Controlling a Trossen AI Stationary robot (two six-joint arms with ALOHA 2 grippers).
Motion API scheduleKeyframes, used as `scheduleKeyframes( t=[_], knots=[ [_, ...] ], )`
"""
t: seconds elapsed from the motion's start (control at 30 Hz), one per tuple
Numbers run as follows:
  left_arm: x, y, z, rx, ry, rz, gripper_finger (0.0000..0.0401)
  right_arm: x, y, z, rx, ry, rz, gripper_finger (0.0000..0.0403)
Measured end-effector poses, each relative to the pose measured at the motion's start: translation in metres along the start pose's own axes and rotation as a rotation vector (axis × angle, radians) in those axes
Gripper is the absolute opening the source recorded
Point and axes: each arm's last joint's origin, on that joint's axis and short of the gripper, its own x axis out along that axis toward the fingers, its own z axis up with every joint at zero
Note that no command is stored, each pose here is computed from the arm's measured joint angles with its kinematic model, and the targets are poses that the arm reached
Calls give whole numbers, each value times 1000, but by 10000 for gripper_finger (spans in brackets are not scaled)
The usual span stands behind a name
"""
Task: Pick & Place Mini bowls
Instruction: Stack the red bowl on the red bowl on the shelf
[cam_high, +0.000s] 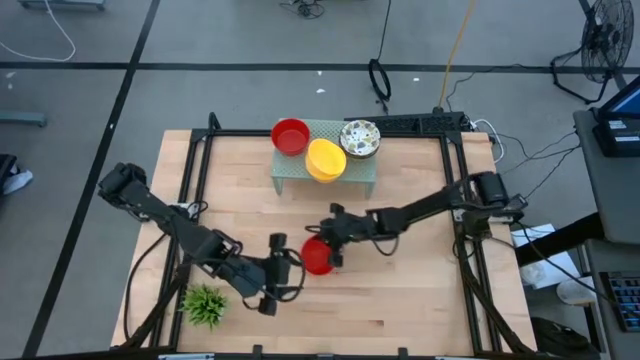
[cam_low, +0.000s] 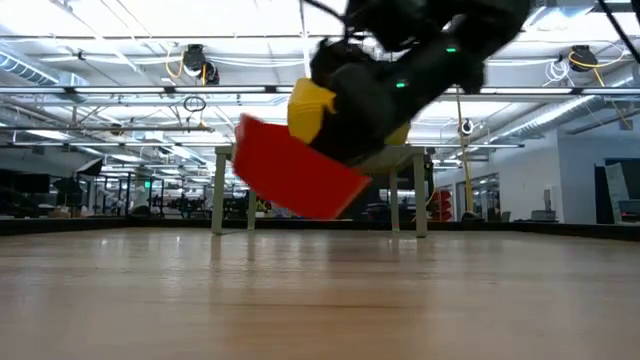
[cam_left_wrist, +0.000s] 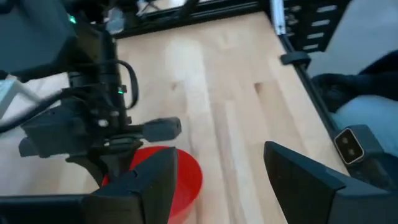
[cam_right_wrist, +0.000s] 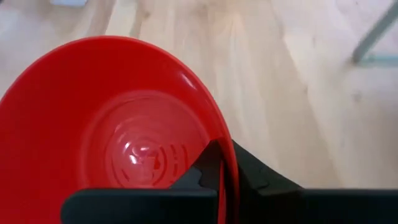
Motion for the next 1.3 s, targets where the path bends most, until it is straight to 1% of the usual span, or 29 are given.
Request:
scheduleKeyframes(
  t=[0.07, 0.2, 0.27, 0.4, 0.53, 0.73, 0.87, 1.1, 1.2, 1.3],
  knots=[
    [-5, 5, 1, -34, 8, 13, 243, 9, -6, 7, -19, 40, -21, 2],
    [-15, 12, -2, -68, 48, 32, 244, 26, -17, 17, -16, 88, -53, 2],
    [-20, 16, -4, -75, 72, 52, 244, 34, -22, 24, -17, 72, -61, 2],
    [-25, 21, -6, -92, 100, 76, 244, 36, -33, 26, -10, 81, -86, 3],
    [-26, 24, -8, -97, 122, 89, 244, 36, -40, 26, 1, 87, -101, 15],
    [-25, 26, -9, -110, 130, 97, 243, 36, -36, 20, -2, 140, -20, 29],
    [-25, 26, -9, -105, 130, 96, 244, 38, -34, 15, -9, 172, -21, 31],
    [-25, 26, -9, -108, 130, 96, 244, 38, -35, 15, -9, 168, -23, 33],
    [-25, 26, -9, -109, 130, 95, 243, 33, -35, 19, -26, 163, -21, 45],
    [-25, 26, -9, -131, 130, 98, 243, 19, -32, 32, -33, 130, -14, 70]
  ],
)
